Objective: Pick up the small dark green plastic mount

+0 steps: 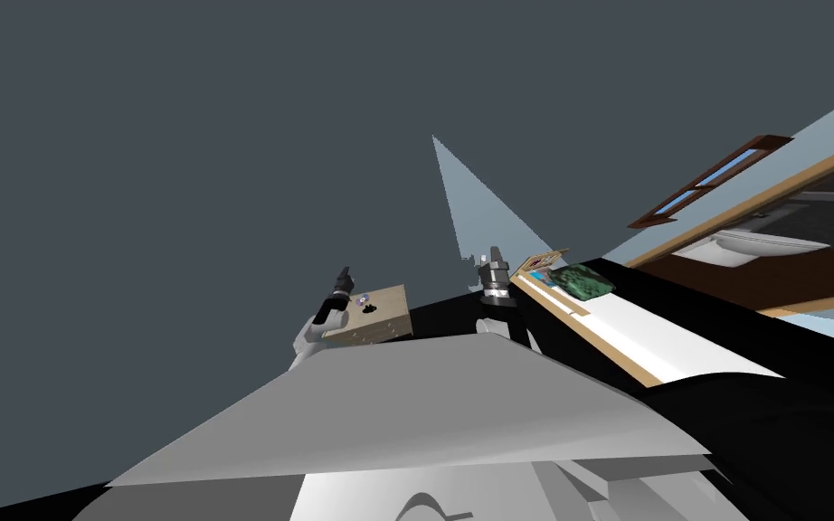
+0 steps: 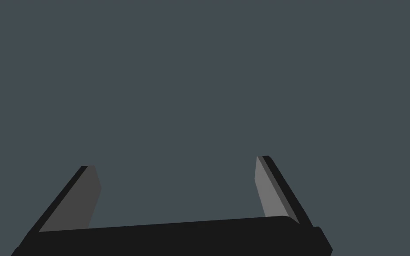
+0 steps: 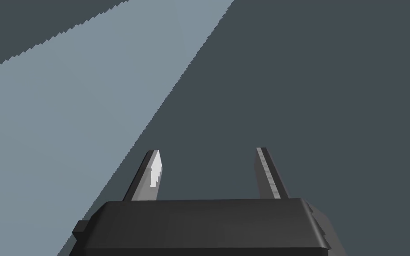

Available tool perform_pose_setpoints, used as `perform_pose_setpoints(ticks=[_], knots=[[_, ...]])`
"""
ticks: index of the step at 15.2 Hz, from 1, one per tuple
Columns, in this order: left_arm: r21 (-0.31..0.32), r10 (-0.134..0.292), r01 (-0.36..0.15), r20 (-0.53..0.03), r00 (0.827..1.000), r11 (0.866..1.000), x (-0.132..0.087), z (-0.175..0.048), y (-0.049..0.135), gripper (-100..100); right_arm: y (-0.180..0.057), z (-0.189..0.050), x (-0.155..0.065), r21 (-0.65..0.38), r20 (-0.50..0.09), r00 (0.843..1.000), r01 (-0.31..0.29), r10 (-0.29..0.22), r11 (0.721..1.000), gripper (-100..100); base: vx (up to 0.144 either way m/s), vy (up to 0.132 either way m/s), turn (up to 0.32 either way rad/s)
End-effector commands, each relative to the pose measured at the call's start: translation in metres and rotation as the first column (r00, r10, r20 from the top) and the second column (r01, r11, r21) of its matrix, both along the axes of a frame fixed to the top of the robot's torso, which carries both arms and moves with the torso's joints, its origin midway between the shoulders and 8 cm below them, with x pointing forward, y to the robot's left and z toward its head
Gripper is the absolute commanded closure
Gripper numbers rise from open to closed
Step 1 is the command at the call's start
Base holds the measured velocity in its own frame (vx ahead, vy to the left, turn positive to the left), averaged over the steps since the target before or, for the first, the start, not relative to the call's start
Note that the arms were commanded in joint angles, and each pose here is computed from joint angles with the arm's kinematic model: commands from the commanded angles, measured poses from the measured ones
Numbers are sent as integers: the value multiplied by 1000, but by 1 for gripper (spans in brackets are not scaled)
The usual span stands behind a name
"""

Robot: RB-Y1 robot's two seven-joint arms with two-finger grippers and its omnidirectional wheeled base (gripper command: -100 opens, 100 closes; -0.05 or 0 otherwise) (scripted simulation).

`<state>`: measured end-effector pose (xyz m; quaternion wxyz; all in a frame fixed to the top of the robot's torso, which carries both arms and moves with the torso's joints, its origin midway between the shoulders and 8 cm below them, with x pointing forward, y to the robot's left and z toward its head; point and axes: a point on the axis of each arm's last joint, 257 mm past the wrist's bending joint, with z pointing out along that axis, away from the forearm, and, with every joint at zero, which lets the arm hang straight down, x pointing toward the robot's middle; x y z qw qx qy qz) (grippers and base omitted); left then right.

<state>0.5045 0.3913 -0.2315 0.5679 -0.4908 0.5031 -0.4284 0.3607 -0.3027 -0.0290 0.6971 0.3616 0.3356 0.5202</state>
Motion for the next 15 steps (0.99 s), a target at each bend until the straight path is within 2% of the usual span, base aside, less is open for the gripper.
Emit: perform_pose_setpoints(ticks=[1,2,4,5,6,7,8,11,13,14,15], knots=[[-5,12,-12,-41,999,1000,2,-14,5,-100,0,0,0,0,0,1000,0,0,1000,0,-22,26,-28],[-11,24,-25,-77,997,1000,10,-21,13,-100,0,0,0,0,0,1000,0,0,1000,0,-24,27,-94],[-15,36,-37,-113,993,999,6,-38,18,-100,0,0,0,0,0,1000,0,0,1000,0,-20,29,-77],[-22,50,-54,-155,987,998,12,-48,27,-100,0,0,0,0,0,1000,0,0,1000,0,-21,30,-75],[-24,59,-65,-185,981,998,8,-62,31,-100,0,0,0,0,0,1000,0,0,1000,0,-23,33,-100],[-30,68,-75,-200,977,997,15,-63,37,-100,0,0,0,0,0,1000,0,0,1000,0,-22,35,-141],[-33,77,-87,-239,968,996,11,-78,41,-100,0,0,0,0,0,1000,0,0,1000,0,-26,37,-147],[-43,97,-116,-310,946,992,10,-101,53,-100,0,0,0,0,0,1000,0,0,1000,0,-21,32,-76],[-44,102,-123,-324,940,991,7,-108,55,-100,0,0,0,0,0,1000,0,0,1000,0,-14,20,-21],[-53,111,-139,-361,926,989,11,-114,60,-100,0,0,0,0,0,1000,0,0,1000,0,-15,16,-86],[-53,115,-145,-375,920,988,8,-121,63,-100,0,0,0,0,0,1000,0,0,1000,0,-19,25,-112]])
